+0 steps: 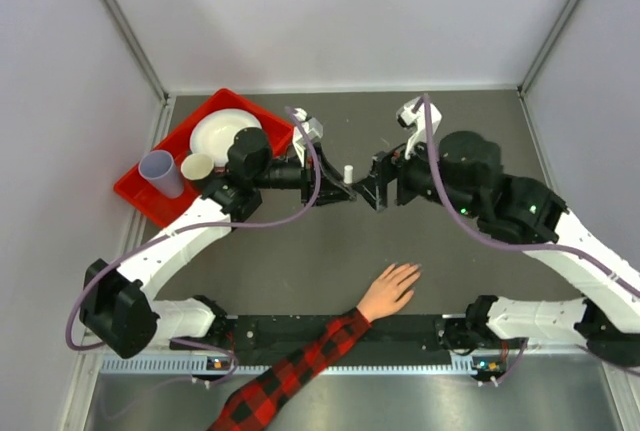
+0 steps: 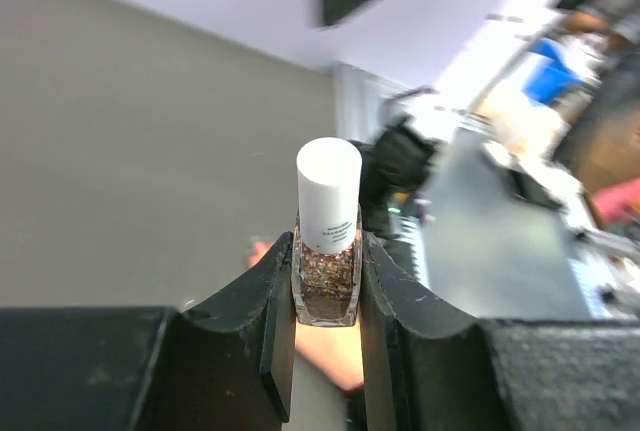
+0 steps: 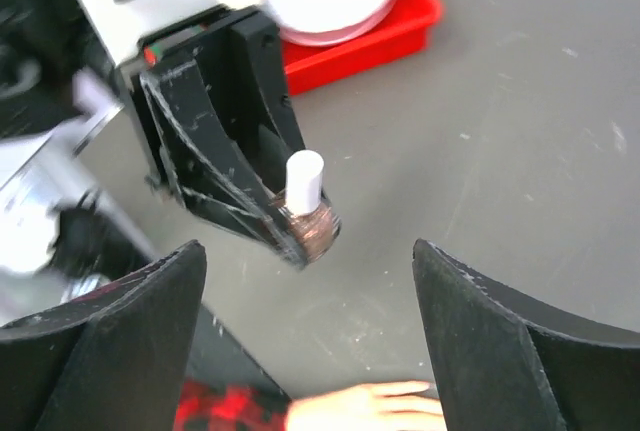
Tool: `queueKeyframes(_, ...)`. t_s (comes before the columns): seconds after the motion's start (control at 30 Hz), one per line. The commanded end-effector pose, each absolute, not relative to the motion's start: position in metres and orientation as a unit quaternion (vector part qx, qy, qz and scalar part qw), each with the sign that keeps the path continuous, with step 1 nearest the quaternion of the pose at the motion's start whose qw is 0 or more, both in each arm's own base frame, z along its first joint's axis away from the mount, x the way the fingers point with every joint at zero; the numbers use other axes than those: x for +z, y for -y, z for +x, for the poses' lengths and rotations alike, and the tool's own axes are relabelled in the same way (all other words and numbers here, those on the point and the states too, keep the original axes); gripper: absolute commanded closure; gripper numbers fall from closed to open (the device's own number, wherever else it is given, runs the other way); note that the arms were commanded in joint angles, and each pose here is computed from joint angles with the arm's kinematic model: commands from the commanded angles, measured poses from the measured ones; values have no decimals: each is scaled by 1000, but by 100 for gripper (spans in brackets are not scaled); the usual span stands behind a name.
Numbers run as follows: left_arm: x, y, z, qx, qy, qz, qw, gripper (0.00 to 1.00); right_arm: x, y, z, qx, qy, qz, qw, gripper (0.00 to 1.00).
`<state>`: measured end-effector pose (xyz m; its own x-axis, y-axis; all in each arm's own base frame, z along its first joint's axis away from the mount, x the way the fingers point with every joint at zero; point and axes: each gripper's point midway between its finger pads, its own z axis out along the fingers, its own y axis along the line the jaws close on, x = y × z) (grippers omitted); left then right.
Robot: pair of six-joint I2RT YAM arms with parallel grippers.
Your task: Paint the nails
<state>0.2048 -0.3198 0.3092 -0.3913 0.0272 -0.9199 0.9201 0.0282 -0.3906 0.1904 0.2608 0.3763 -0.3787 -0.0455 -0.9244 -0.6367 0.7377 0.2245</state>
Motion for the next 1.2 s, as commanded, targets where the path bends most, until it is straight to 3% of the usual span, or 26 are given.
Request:
queueKeyframes(0.0, 355, 312, 153, -642, -476, 481, 361, 100, 398, -281, 150, 414, -687, -383, 458, 22)
queueKeyframes(0.17, 355, 309, 137, -652, -464, 499, 332, 100, 402, -290, 148, 487, -651, -419, 403, 38)
queueKeyframes(0.73, 354, 311, 130, -652, -459, 505, 331, 100, 405, -304, 149, 552, -608, -447, 355, 66)
queueKeyframes(0.8, 355, 312, 134, -646, -466, 499, 340, 100, 403, -304, 150, 550, -612, -445, 354, 76)
queueKeyframes(0.87, 354, 316, 147, -632, -487, 481, 364, 100, 401, -304, 151, 547, -617, -442, 353, 96)
queueKeyframes(0.9, 350, 317, 153, -620, -501, 478, 369, 100, 396, -304, 155, 539, -631, -432, 354, 100)
queueKeyframes(1.07, 351, 318, 198, -576, -561, 415, 426, 100, 373, -297, 166, 471, -679, -379, 416, 100)
queueKeyframes(1.17, 356, 311, 228, -544, -591, 366, 470, 100, 359, -300, 174, 380, -721, -324, 480, 100)
